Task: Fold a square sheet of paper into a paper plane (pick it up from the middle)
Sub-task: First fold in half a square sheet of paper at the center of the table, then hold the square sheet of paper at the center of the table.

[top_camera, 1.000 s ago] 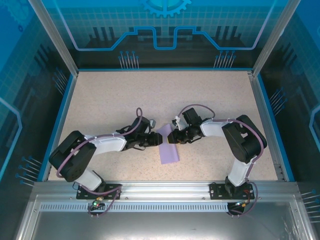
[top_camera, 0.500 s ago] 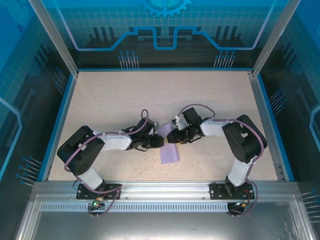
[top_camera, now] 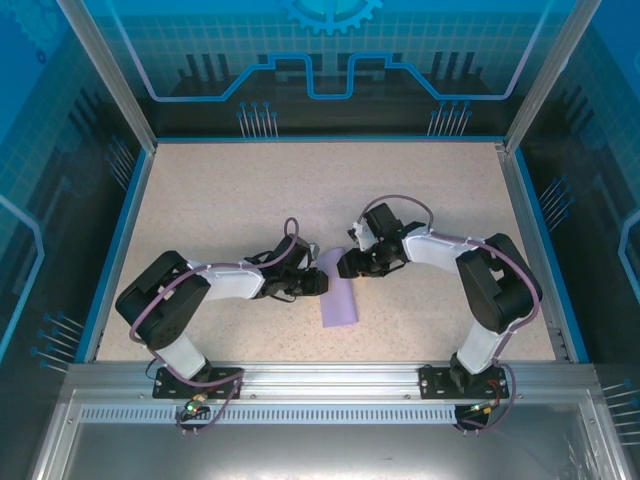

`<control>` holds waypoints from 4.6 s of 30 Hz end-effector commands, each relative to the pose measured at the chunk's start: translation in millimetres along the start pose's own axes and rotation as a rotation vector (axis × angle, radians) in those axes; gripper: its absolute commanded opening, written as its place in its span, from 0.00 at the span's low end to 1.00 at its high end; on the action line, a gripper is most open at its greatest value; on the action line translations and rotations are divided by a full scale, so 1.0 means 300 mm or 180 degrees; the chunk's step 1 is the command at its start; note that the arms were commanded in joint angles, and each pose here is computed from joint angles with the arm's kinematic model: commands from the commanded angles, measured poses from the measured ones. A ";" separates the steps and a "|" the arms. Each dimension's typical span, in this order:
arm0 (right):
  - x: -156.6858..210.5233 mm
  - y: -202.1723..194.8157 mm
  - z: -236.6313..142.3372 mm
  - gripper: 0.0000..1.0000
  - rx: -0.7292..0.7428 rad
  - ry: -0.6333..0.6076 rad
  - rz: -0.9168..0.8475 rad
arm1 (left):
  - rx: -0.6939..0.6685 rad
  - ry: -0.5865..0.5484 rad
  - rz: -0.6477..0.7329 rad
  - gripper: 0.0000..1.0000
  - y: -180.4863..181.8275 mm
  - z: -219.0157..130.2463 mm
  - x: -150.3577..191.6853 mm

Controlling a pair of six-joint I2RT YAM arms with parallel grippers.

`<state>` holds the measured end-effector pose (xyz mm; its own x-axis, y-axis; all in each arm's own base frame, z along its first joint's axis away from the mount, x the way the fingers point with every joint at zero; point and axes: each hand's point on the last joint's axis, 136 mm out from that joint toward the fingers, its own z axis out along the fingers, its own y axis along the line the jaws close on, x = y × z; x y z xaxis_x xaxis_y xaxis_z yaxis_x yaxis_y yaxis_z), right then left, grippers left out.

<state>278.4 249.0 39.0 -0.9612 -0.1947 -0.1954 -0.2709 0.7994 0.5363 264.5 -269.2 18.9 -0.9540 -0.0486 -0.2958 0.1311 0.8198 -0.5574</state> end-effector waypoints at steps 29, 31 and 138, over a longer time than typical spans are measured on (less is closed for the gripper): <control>-0.008 -0.041 0.059 0.35 0.0435 0.0245 -0.0360 | -0.0018 -0.0193 0.0232 0.35 -0.093 -0.142 -0.074; -0.008 -0.039 0.058 0.35 0.0451 0.0233 -0.0353 | -0.0044 -0.0184 0.0211 0.35 -0.087 -0.149 -0.074; 0.032 -0.048 0.129 0.39 0.0893 0.0209 -0.0181 | 0.0142 -0.0001 -0.0279 0.28 -0.062 0.000 -0.010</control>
<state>288.2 250.8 15.6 -0.9499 -0.2436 -0.1959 -0.2912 0.9176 0.2706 261.9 -274.5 24.4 -0.9621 -0.1282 -0.2406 0.0424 0.8013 -0.5968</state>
